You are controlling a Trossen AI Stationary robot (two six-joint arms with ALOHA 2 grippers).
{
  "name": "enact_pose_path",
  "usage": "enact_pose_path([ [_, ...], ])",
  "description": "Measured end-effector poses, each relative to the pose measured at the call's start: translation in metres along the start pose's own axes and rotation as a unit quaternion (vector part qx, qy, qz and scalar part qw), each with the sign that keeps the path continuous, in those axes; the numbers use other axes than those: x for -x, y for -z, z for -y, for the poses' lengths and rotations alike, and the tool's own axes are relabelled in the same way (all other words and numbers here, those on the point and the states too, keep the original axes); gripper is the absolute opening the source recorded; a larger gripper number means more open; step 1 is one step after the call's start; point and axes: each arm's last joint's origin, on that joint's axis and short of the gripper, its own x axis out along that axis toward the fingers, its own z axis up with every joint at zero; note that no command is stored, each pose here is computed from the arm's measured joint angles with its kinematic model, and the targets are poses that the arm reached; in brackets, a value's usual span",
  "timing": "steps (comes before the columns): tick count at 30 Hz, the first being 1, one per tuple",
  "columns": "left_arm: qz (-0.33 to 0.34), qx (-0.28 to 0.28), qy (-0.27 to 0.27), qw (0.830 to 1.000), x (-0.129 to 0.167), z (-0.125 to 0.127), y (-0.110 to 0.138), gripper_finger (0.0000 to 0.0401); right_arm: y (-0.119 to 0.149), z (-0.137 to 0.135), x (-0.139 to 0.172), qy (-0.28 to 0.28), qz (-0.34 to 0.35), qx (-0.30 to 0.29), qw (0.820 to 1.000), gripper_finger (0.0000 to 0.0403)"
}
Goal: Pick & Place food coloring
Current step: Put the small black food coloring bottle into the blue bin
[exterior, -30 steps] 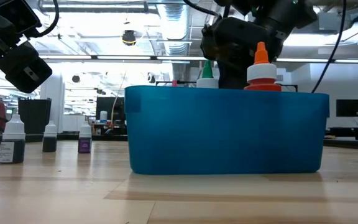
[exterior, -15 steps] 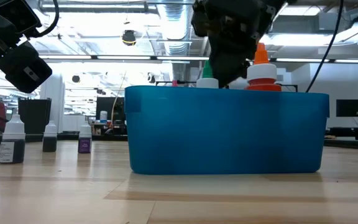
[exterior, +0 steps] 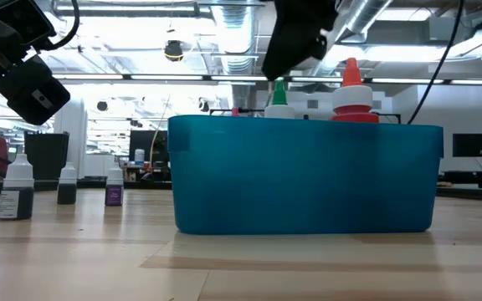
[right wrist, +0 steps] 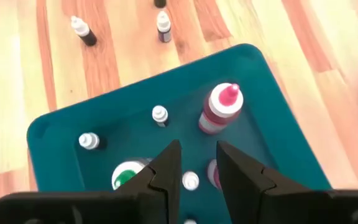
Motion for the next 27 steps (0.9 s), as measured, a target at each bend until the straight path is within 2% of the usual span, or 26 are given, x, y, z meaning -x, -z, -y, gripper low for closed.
enact_pose_path([
  [9,0.0,0.0,0.0,1.0,0.0,0.0,0.0,0.0165,-0.008,0.001,0.022,0.009,-0.034,-0.007,0.999,0.0093],
  [27,0.0,0.0,0.0,1.0,0.0,0.0,0.0,0.0165,-0.006,0.001,0.023,0.009,-0.043,0.002,0.999,0.0093],
])
